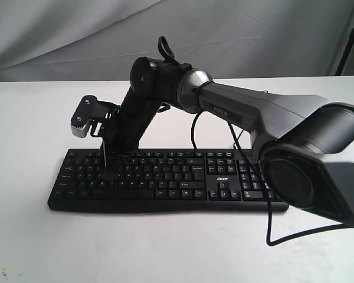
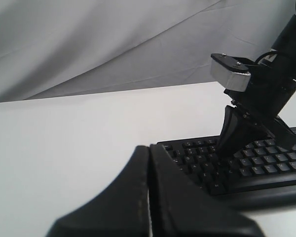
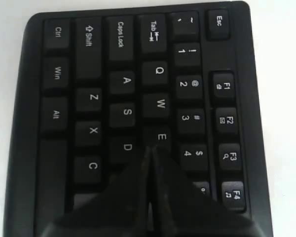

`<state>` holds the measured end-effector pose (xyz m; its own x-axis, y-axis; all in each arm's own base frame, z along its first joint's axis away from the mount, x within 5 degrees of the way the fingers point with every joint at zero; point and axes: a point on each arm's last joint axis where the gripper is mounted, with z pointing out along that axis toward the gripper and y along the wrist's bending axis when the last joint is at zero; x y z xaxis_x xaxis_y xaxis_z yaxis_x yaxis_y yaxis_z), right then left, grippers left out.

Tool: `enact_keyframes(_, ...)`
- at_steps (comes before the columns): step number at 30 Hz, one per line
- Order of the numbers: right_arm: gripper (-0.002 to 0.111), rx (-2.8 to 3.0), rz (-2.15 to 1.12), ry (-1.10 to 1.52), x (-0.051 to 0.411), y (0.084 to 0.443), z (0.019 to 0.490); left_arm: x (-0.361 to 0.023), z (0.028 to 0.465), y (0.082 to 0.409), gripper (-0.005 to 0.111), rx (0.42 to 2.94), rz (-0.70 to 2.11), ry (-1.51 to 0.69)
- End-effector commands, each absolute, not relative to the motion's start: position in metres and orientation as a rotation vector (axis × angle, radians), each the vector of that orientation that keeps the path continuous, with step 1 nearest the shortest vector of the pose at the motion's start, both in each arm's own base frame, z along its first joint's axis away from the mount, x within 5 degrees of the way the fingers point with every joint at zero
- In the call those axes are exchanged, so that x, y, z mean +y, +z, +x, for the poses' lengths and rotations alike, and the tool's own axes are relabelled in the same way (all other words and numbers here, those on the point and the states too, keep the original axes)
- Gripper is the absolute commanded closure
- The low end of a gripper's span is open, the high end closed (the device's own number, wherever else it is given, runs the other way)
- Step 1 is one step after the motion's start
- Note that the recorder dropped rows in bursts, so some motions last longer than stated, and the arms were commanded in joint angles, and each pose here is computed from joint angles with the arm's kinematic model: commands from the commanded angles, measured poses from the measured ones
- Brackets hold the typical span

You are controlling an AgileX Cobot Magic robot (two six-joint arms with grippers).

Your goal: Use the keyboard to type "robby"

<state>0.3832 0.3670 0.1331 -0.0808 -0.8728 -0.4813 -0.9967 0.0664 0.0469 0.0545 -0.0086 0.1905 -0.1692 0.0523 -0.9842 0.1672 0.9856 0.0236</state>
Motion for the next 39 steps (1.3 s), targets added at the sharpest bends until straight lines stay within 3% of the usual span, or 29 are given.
enact_keyframes(1,0.108,1.992,-1.867,0.523,0.368,0.139,0.385,-0.009,0.054,0.19,0.107,1.735,0.169,-0.104)
enact_keyframes(39,0.108,2.008,-1.873,0.526,0.368,0.125,0.386,-0.009,0.054,0.19,0.107,1.735,0.169,-0.104)
